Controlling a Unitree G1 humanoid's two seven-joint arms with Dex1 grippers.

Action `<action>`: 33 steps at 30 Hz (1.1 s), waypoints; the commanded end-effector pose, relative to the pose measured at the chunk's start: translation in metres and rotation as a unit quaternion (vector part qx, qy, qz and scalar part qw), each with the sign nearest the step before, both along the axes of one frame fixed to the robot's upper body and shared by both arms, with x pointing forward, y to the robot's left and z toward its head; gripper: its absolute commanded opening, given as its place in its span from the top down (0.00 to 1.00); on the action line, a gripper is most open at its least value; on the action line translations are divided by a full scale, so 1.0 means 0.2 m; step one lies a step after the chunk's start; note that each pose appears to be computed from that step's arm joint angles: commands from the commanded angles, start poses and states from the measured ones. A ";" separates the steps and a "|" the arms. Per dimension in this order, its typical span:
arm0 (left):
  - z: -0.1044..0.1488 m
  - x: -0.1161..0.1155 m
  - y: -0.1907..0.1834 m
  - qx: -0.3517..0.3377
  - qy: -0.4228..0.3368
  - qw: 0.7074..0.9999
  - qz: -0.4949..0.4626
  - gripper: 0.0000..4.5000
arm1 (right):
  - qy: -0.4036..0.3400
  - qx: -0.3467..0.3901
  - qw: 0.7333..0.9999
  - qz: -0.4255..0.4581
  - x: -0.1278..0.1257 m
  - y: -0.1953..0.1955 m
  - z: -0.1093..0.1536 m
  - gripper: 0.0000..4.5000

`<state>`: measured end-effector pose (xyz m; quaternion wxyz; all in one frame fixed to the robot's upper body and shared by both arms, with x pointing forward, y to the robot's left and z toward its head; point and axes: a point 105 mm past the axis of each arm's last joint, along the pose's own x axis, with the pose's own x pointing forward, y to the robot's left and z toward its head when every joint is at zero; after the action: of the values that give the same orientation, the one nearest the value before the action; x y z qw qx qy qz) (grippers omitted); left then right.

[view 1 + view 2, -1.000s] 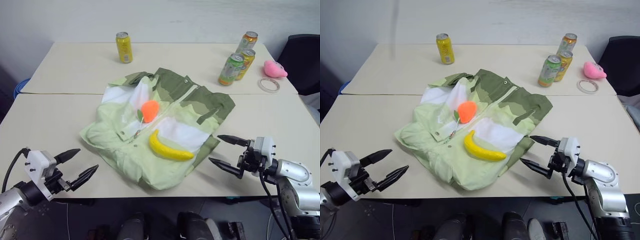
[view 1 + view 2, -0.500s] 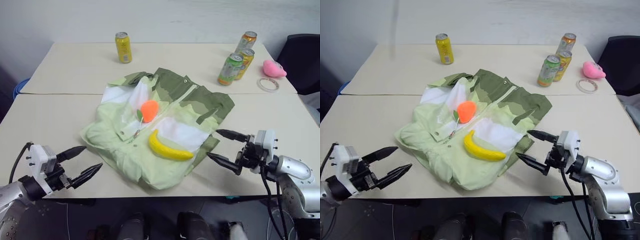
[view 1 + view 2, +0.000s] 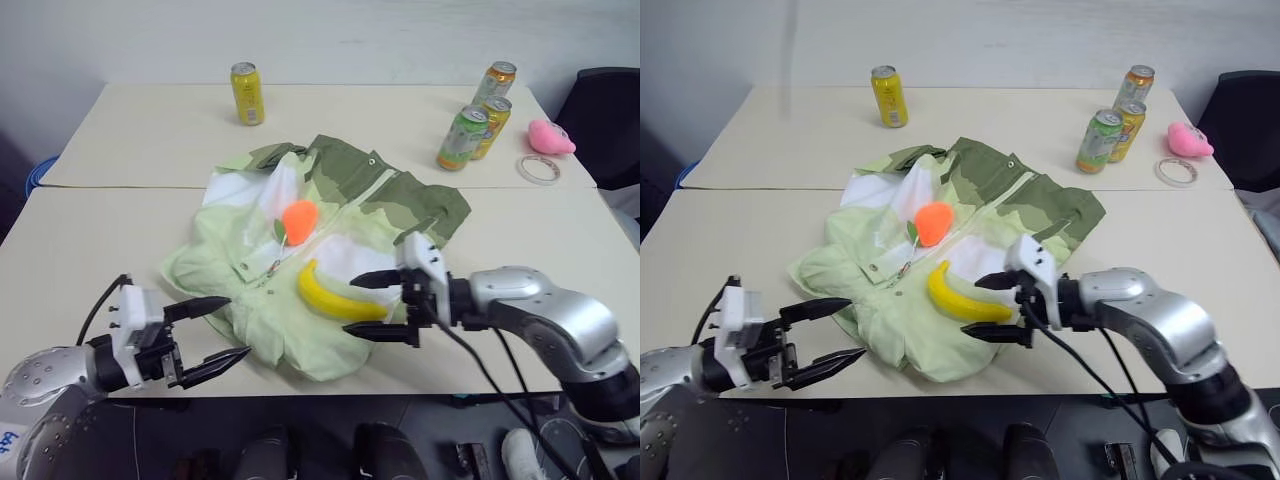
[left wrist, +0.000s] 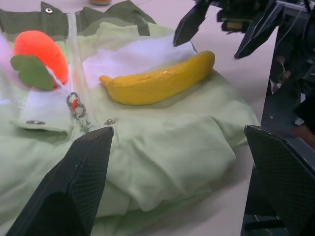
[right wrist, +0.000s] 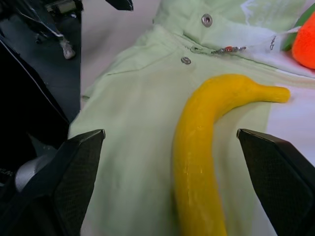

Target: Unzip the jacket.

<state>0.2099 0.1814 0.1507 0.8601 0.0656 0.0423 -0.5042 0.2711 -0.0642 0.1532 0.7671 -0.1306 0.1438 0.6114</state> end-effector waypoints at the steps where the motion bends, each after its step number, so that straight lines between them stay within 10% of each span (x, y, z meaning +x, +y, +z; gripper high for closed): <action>1: -0.01 0.01 0.00 0.004 -0.012 1.000 0.000 0.00 | -0.029 -0.039 0.999 -0.024 0.09 0.04 -0.08 0.13; 11: -0.03 0.01 0.01 -0.004 -0.018 1.000 0.013 0.00 | -0.062 0.087 0.994 -0.016 0.10 -0.11 0.12 0.85; 17: -0.01 0.00 -0.01 -0.017 -0.030 0.999 0.017 0.00 | -0.114 0.051 0.957 -0.260 0.31 -0.82 0.19 0.85; 24: 0.00 0.03 -0.11 -0.003 -0.042 0.999 -0.017 0.00 | -0.188 -0.111 0.837 -0.502 0.46 -1.55 0.01 0.85; 33: 0.01 0.04 -0.16 0.000 -0.043 0.998 -0.038 0.00 | -0.238 -0.130 0.828 -0.491 0.46 -1.62 0.09 0.16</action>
<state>0.2204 0.1529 0.1489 0.8464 0.0795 0.0072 -0.5265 0.3646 -0.3839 0.1439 0.9578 -0.2514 0.1148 0.0789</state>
